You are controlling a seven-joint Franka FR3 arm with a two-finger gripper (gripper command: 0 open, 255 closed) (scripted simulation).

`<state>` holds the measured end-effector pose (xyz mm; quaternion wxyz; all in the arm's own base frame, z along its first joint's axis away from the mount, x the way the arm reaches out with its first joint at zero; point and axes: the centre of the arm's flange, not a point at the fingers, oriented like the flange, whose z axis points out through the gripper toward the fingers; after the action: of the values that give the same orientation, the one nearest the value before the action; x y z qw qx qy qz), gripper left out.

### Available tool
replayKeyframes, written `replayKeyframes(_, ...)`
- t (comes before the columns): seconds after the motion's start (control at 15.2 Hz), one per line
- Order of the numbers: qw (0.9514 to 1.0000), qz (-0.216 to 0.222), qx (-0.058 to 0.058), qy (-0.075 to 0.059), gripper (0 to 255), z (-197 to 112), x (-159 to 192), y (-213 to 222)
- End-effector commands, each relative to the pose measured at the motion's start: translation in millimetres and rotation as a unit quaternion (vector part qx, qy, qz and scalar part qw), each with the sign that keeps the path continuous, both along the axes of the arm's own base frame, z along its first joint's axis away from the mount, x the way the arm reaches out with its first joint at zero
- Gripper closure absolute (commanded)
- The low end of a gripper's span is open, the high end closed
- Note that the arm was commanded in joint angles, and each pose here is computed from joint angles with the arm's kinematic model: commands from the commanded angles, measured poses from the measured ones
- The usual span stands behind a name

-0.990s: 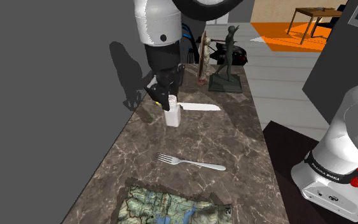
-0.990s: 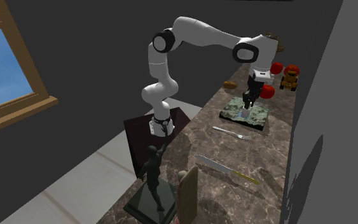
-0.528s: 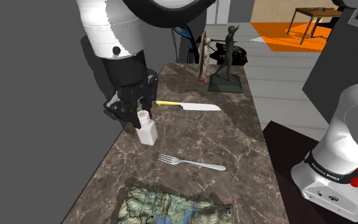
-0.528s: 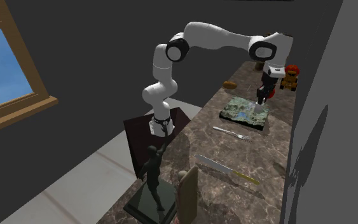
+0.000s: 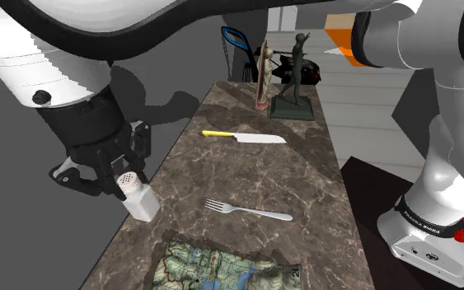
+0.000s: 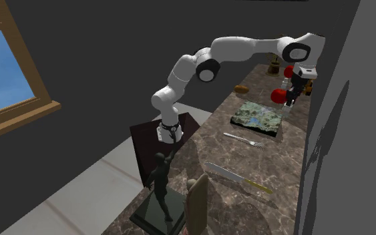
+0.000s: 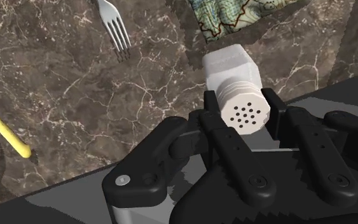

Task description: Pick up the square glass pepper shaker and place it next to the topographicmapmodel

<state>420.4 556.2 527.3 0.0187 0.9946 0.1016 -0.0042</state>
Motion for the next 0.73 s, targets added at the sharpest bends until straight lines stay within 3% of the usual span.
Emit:
replayKeyframes(0.0,1.0000,-0.001,-0.001,0.000,255,1,-3,24)
replayKeyframes(0.07,1.0000,-0.001,-0.001,0.000,255,1,-2,43)
replayKeyframes(0.66,1.0000,-0.001,-0.001,0.000,255,-46,-2,43)
